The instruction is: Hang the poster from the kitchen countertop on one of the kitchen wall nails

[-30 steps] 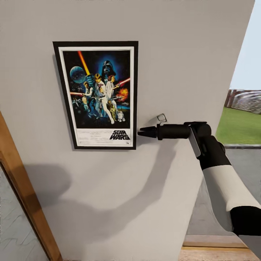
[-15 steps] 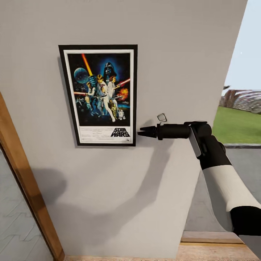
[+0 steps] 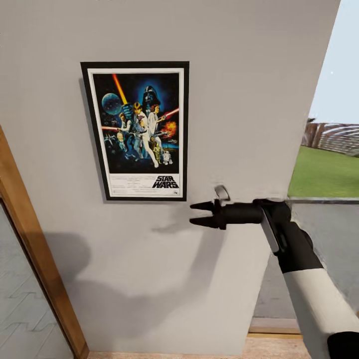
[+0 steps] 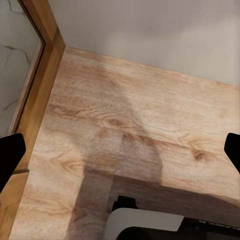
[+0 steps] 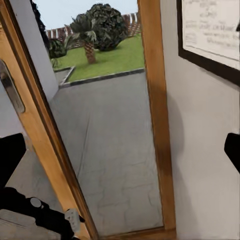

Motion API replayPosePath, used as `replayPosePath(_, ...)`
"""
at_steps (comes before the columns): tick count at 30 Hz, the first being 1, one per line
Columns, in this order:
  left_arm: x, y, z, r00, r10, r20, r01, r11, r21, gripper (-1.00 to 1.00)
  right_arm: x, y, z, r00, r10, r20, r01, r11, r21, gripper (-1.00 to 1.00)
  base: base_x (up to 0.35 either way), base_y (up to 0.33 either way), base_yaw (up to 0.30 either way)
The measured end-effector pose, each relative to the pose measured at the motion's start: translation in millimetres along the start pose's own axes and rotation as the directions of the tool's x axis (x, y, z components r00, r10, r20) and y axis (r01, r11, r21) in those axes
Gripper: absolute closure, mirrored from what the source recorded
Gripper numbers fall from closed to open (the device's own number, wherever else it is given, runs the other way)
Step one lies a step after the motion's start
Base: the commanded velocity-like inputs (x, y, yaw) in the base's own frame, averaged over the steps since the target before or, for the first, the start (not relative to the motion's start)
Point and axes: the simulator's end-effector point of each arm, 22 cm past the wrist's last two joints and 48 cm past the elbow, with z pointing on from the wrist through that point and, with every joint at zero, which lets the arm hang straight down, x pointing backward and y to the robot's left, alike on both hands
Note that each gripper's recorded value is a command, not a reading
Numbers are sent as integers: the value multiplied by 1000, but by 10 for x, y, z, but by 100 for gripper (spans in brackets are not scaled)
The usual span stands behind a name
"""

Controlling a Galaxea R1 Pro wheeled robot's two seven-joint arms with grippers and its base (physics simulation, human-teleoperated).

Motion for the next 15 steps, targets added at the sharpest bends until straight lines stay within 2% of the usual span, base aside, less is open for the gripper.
replayPosePath(4,0,0,0,1000,0,0,0,1000,0,-100,419,92,-2,1000,22,2,-22,999,-27,-100,0,0,0)
replayPosePath(6,1,0,0,1000,0,0,0,1000,0,-100,800,186,-12,999,45,2,-45,998,-47,-100,0,0,0)
replayPosePath(7,1,0,0,1000,0,0,0,1000,0,-100,1121,232,-97,998,56,-11,-57,998,-40,-100,0,0,0)
replayPosePath(10,1,0,0,1000,0,0,0,1000,0,-100,1379,272,-179,997,76,-25,-76,997,-30,-100,0,0,0)
replayPosePath(12,1,0,0,1000,0,0,0,1000,0,-100,1727,373,-228,990,132,-38,-133,991,-24,-100,0,0,0)
replayPosePath(15,1,0,0,1000,0,0,0,1000,0,-100,1929,445,-241,985,168,-42,-169,985,-22,-100,0,0,0)
